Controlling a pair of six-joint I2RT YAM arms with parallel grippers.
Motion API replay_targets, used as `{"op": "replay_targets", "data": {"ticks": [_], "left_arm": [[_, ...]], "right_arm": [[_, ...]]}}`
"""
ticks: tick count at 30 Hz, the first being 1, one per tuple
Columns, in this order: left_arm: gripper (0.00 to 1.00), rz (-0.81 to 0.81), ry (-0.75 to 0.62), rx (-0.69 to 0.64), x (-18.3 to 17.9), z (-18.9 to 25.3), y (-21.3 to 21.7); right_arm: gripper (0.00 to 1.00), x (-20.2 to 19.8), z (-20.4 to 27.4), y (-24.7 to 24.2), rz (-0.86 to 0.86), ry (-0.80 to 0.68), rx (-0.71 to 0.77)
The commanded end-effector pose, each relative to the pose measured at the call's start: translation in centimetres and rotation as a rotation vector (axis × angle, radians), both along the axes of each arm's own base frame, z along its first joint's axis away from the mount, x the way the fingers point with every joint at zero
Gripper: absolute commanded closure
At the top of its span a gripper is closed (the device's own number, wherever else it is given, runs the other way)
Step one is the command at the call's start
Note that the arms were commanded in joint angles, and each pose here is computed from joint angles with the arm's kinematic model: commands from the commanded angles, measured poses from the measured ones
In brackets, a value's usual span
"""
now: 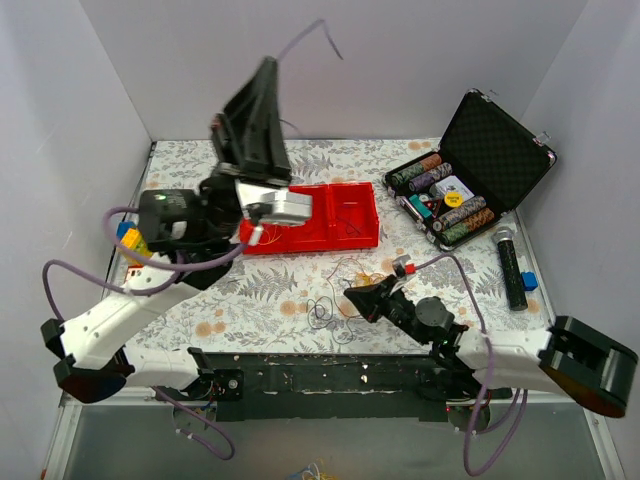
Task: Untangle the cables
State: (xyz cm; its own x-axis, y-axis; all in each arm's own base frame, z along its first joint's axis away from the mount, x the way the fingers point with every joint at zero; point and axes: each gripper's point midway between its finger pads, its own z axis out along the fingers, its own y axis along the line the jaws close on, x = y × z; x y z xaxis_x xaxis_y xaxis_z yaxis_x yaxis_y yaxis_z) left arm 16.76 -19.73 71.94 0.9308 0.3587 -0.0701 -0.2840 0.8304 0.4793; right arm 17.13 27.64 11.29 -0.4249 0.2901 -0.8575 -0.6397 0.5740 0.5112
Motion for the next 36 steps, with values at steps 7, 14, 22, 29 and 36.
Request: {"op": "replay_targets", "data": {"ticks": [7, 14, 22, 29, 36], "left_arm": [[1.0, -0.096, 0.197, -0.029, 5.3, -5.4, -4.5], [1.0, -0.12, 0.326, -0.082, 12.2, -8.6, -5.2], [1.0, -0.275, 0.42, -0.122, 16.3, -10.0, -8.2], [1.0, -0.309, 0.418, -0.136, 17.4, -9.5, -9.5], [1.0, -0.302, 0.389, -0.143, 17.9, -8.9, -9.7]], "right_arm": [[0.82, -1.2, -0.5, -4.4, -0.052, -0.077, -0.066], [0.85, -1.0, -0.4, -6.0, -0.113, -0.062, -0.053], [0.88, -1.0, -1.5, -6.6, -0.137, -0.035, -0.061], [0.89, -1.3, -1.6, -6.1, -0.11, -0.026, -0.06], [0.9, -1.6, -2.2, -6.1, -0.1, -0.01, -0.06]]}}
